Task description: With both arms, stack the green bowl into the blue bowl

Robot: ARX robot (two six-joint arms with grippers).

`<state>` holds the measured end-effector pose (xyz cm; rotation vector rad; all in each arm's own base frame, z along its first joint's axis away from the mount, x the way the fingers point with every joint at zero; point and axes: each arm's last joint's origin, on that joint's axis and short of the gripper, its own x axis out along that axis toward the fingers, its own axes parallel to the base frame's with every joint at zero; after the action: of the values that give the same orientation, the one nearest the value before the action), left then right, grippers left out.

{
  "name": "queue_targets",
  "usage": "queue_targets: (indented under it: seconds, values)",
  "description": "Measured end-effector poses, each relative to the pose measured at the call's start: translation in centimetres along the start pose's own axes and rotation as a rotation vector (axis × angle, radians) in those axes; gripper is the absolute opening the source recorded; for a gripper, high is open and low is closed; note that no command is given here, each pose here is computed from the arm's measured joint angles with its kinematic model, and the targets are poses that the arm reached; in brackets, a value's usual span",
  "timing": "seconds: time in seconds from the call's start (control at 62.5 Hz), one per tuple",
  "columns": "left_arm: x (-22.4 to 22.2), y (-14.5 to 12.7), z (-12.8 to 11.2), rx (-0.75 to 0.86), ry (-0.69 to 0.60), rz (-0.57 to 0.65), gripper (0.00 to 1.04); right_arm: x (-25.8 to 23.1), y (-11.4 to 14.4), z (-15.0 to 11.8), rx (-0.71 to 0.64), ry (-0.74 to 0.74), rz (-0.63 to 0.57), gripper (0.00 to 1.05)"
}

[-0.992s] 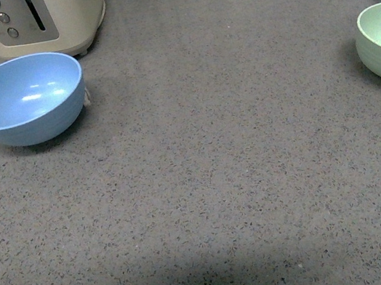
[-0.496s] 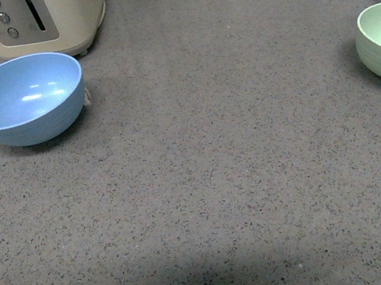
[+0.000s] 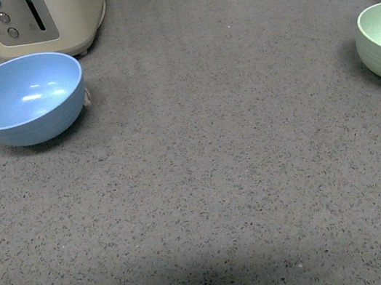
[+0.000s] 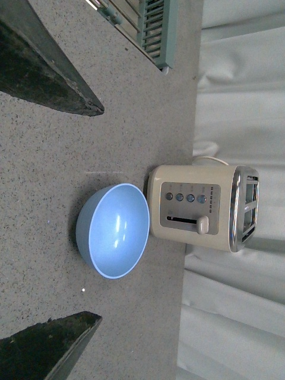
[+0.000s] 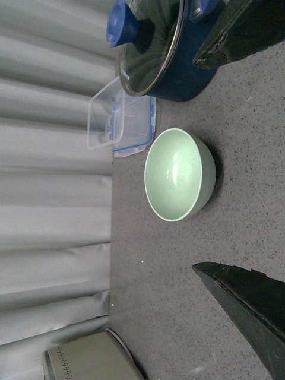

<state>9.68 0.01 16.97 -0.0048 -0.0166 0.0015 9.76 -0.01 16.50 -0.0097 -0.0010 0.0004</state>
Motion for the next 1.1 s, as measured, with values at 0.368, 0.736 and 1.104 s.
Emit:
queue_targets:
  seconds: [0.368,0.736,1.104]
  values:
    - [0.0,0.0,0.0,0.0,0.0,0.0,0.98,0.0,0.0,0.0,0.0,0.0,0.0,0.95]
    - [0.0,0.0,0.0,0.0,0.0,0.0,0.98,0.0,0.0,0.0,0.0,0.0,0.0,0.95]
    - [3.8,1.1,-0.1,-0.252,0.444,0.199,0.98,0.0,0.0,0.0,0.0,0.0,0.0,0.95]
